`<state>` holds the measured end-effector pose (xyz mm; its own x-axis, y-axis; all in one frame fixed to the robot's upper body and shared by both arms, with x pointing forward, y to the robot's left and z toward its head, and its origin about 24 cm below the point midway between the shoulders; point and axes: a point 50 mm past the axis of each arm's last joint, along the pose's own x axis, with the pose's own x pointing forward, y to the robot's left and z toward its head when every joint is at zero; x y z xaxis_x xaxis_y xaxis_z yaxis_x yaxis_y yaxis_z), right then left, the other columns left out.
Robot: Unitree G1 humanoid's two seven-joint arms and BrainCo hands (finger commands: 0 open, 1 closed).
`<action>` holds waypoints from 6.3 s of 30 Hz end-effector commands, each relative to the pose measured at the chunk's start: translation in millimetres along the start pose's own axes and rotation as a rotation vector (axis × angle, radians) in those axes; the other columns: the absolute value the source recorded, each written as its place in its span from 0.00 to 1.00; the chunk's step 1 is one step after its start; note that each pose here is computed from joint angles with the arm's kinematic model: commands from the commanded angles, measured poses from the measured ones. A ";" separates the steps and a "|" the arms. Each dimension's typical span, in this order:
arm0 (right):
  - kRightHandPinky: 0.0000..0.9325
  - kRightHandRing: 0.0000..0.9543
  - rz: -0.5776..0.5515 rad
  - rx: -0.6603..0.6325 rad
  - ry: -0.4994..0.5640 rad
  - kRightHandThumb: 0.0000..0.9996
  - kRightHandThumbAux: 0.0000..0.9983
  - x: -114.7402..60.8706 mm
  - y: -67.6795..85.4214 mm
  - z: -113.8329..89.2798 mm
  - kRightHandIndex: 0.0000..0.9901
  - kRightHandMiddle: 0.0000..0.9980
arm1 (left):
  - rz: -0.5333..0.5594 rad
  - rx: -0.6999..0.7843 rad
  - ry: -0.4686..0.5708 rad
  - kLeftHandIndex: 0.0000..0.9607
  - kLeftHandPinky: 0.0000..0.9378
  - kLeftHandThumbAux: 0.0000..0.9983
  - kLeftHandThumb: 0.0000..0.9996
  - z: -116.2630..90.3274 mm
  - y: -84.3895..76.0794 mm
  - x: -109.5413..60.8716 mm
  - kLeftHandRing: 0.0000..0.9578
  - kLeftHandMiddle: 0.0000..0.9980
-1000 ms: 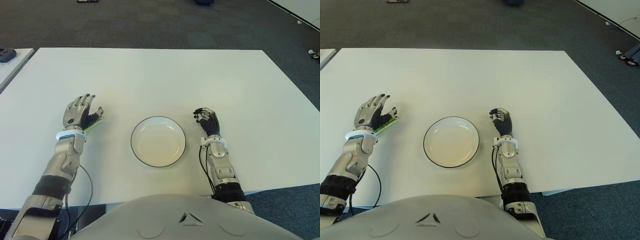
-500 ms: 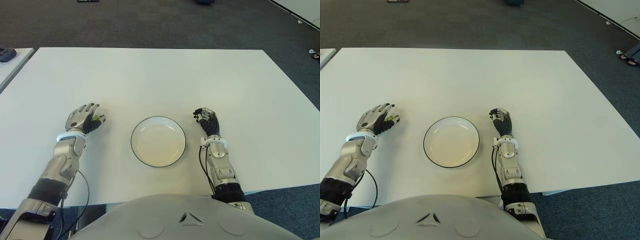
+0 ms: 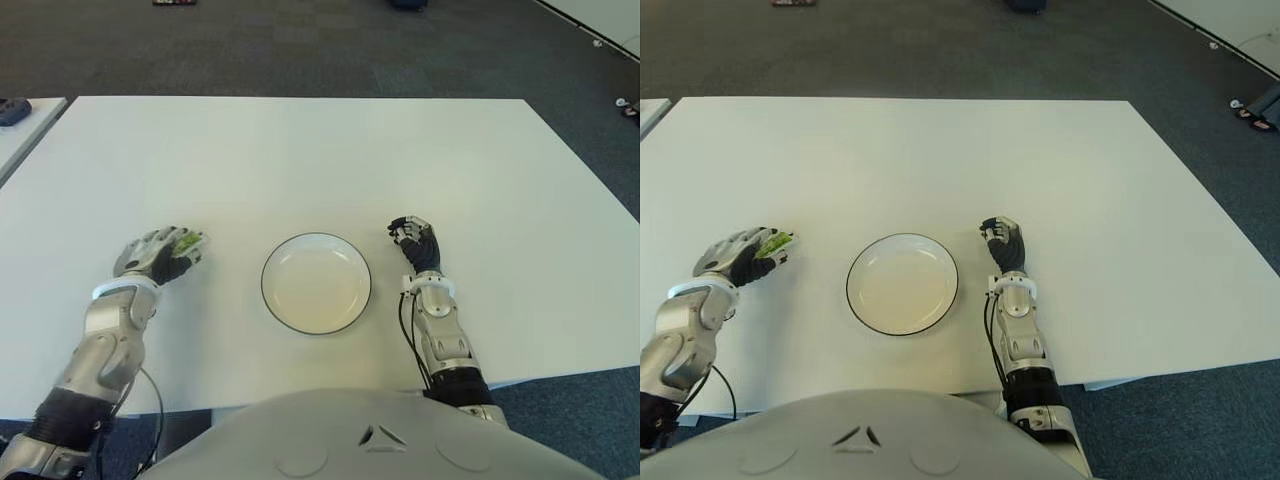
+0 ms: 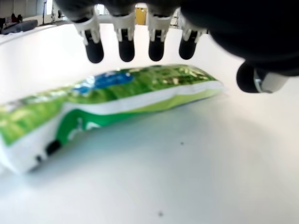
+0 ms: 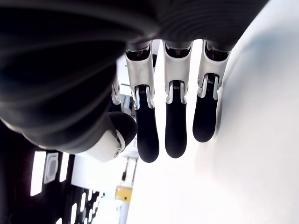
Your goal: Put the toothpaste on the table into the plate.
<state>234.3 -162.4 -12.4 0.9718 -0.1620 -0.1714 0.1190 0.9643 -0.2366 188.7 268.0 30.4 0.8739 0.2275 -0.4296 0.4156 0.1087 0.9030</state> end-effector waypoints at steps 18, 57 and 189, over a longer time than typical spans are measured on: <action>0.46 0.46 -0.014 0.010 0.025 0.71 0.73 -1.0 2.6 -4.7 0.43 0.47 | -0.011 0.067 0.012 0.00 0.01 0.19 0.49 -6.3 9.4 -11.9 0.00 0.00; 0.47 0.47 -0.020 -0.003 0.014 0.71 0.73 -5.0 -4.0 -7.7 0.43 0.47 | -0.126 0.219 0.038 0.00 0.02 0.21 0.48 -37.7 -28.7 2.4 0.00 0.00; 0.46 0.45 -0.107 0.060 -0.052 0.71 0.73 -4.4 -11.5 -5.1 0.43 0.46 | 0.305 -0.068 -0.291 0.44 0.75 0.67 0.84 15.9 46.5 19.9 0.76 0.60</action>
<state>223.7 -175.0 -14.4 0.9611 -0.2549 -0.1065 0.2300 0.9519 -0.2026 218.2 268.9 45.1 0.9862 0.0188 -0.1643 0.1609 0.1196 0.9797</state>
